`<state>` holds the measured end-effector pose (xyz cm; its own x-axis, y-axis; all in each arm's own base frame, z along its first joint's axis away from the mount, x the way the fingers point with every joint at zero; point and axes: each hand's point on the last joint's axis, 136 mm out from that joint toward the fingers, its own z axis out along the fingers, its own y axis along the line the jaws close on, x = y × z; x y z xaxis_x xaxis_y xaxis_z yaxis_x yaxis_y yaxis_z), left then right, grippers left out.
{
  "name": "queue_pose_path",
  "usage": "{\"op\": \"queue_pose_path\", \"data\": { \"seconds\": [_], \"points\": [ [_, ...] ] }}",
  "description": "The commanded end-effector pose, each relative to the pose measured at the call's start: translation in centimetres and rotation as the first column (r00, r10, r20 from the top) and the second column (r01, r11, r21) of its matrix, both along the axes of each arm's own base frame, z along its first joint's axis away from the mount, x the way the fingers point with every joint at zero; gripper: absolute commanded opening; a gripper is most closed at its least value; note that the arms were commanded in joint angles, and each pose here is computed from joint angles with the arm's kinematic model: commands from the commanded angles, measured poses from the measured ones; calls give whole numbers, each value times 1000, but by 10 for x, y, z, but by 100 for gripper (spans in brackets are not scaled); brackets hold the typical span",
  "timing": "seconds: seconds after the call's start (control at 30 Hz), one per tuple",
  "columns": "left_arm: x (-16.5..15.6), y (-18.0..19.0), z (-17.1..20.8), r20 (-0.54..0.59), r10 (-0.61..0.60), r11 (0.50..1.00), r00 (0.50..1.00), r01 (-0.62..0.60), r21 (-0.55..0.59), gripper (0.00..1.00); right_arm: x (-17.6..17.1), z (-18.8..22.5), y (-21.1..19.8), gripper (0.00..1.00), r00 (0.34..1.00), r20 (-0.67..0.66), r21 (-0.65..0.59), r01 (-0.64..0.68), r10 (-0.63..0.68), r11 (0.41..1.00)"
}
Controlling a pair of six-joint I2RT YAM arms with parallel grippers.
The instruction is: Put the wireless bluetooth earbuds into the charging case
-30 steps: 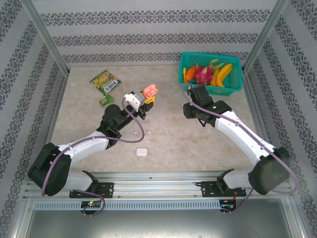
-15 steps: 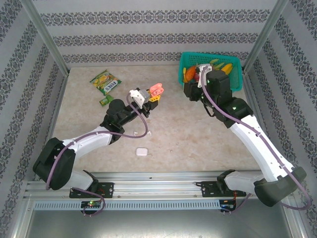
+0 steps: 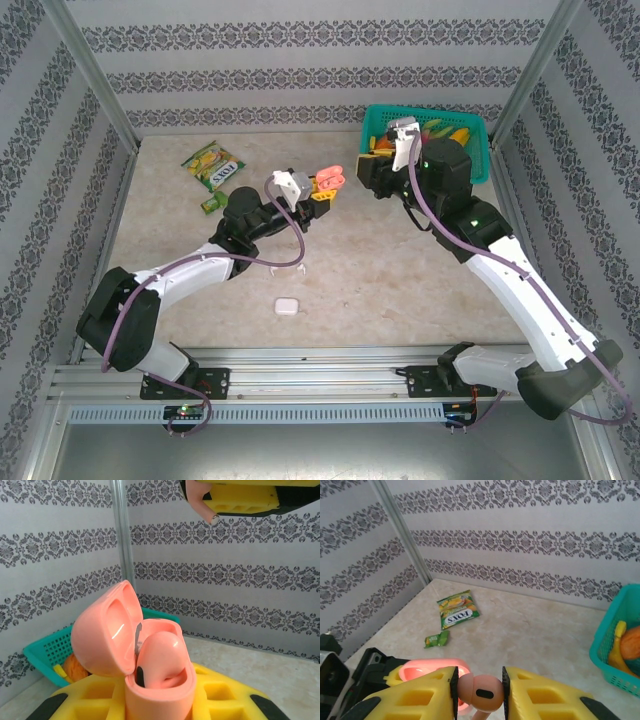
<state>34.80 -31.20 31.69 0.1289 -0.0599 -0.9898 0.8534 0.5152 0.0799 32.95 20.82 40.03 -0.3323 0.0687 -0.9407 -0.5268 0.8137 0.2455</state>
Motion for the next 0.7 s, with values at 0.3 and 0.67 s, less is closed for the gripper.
{"op": "queue_pose_path", "data": {
  "seconds": [0.3,0.67],
  "points": [
    [-14,-16,19,12,-104,994,994,105,-32,0,-12,0,19,31,993,65,5,-99,98,995],
    [-15,-20,18,-5,-119,992,993,119,-36,0,-17,-12,27,30,982,109,-66,-150,157,986]
  ]
}}
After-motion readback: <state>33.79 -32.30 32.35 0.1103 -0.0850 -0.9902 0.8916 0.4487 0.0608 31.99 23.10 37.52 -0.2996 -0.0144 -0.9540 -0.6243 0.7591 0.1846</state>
